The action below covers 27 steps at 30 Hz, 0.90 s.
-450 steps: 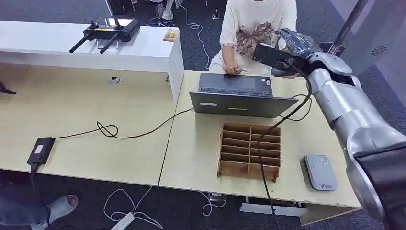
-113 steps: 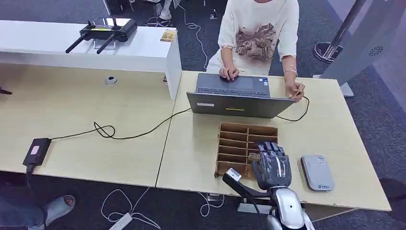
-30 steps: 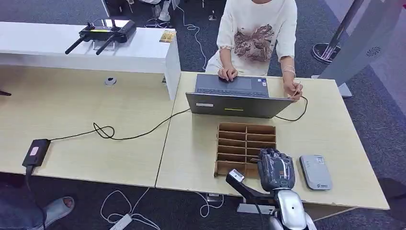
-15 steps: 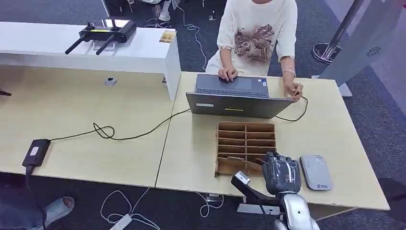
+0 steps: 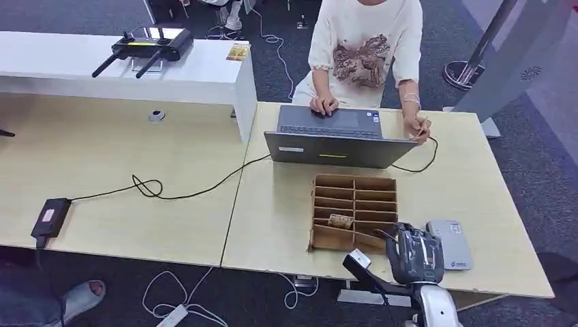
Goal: Pass the card to the sensor for recognition and then transmit it.
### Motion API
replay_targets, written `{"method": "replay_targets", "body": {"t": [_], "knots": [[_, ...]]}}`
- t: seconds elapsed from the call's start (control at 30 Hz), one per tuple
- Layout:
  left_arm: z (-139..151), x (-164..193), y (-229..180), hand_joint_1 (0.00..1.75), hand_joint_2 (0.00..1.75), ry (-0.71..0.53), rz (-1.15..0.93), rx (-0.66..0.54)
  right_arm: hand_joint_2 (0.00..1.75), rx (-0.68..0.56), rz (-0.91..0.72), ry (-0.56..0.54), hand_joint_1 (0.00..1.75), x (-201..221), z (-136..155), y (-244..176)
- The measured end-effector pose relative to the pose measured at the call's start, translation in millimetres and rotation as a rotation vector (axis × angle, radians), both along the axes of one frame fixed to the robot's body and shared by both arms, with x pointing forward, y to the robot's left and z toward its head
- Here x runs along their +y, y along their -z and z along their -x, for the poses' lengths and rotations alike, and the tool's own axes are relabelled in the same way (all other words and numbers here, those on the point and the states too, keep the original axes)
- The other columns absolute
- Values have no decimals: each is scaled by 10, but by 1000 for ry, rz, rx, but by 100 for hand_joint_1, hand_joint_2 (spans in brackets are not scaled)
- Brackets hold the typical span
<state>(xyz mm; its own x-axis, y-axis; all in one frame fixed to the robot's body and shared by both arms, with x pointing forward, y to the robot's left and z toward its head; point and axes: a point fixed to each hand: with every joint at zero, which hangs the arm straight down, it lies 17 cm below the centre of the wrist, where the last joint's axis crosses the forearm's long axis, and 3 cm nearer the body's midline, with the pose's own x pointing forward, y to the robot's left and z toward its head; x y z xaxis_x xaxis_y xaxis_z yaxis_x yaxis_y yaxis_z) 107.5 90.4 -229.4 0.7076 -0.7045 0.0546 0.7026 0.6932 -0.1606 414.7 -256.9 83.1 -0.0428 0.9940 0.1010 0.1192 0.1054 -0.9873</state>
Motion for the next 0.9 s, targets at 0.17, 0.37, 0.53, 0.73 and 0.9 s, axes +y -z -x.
{"method": "replay_targets", "body": {"t": [0.17, 0.37, 0.53, 0.73, 0.9], "knots": [[55, 31, 20, 0, 0, -62, -15, 27, 175, 0, -4, 5, 175, -22, -1, 3], [81, 59, 34, 0, 0, -117, -15, 47, 175, -21, -12, -6, 175, -6, -3, -40], [68, 72, 39, 0, 0, -149, -16, 50, 175, -82, -33, -34, 175, 41, -3, -164], [55, 84, 48, 0, 0, -209, -18, 58, 175, -135, -35, -52, 175, 68, 4, -269], [54, 99, 57, 0, 0, -242, -20, 63, 175, -154, -36, -57, 175, 78, 6, -319]]}}
